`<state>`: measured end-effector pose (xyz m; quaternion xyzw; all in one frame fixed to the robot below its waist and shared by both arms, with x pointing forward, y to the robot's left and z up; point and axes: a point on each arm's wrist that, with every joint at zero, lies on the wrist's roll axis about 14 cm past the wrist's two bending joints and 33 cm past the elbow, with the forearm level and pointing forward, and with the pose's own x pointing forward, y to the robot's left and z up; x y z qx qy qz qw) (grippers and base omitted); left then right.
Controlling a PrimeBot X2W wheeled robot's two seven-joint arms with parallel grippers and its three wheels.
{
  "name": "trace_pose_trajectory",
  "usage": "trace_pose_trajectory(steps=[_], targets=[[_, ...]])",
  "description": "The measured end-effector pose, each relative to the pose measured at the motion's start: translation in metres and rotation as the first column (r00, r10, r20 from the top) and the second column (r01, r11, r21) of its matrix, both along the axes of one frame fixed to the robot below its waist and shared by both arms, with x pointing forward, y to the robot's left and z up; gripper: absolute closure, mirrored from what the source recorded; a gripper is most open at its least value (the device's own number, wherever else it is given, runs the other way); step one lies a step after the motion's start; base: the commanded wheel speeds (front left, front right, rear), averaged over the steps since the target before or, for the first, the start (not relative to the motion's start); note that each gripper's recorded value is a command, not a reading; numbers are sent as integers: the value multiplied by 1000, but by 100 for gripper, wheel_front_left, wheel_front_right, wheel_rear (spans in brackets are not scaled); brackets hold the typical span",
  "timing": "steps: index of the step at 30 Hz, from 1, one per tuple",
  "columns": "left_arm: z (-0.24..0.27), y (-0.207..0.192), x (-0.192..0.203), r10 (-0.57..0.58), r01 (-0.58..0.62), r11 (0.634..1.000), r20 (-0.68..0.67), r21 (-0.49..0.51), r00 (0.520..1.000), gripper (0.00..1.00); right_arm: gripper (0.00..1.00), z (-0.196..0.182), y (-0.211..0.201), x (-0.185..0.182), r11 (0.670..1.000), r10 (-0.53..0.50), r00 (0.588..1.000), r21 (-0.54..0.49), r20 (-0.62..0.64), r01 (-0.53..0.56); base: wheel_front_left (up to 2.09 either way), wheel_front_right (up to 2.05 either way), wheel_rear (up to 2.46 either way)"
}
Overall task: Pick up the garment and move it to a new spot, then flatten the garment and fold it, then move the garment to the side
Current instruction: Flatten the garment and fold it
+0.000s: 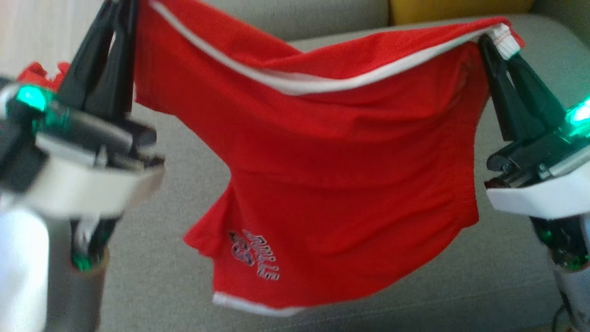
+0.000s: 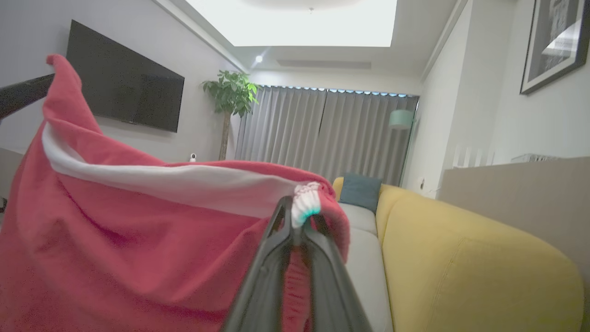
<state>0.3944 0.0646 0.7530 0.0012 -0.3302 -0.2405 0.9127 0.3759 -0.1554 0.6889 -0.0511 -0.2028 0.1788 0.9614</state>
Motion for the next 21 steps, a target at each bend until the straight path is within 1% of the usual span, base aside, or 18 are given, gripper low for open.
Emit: trace_pose_trajectory(steps=[3, 6, 10, 12, 15, 16, 18, 21], targets=[[-14, -4, 35, 5, -1, 999, -68, 49, 998, 100, 100, -14, 5, 23, 1000, 20, 998, 1, -62, -20, 0, 0, 0], [-24, -4, 75, 26, -16, 996, -111, 88, 993, 100, 100, -13, 14, 58, 999, 43, 996, -11, -73, -44, 0, 0, 0], [-18, -6, 130, 59, -47, 991, -96, 123, 994, 100, 100, 4, 22, 118, 999, 45, 999, -25, -8, -46, 0, 0, 0], [-10, -4, 155, 78, -69, 991, -70, 118, 994, 100, 100, 9, 25, 148, 999, 32, 999, -39, 31, -31, 0, 0, 0], [-5, 2, 188, 111, -105, 989, -50, 108, 993, 100, 100, 3, 27, 188, 998, 5, 998, -56, 60, -2, 0, 0, 0], [-8, 3, 197, 119, -113, 988, -53, 103, 992, 100, 100, -4, 29, 200, 999, 0, 999, -53, 51, 2, 0, 0, 0], [-23, 3, 215, 126, -117, 988, -84, 99, 988, 100, 100, -31, 38, 222, 996, -2, 1000, -85, -5, 1, 0, 0, 0], [-71, 6, 239, 140, -122, 987, -191, 102, 972, 100, 100, -88, 50, 244, 991, 3, 992, -135, -129, -21, 0, 0, 0]])
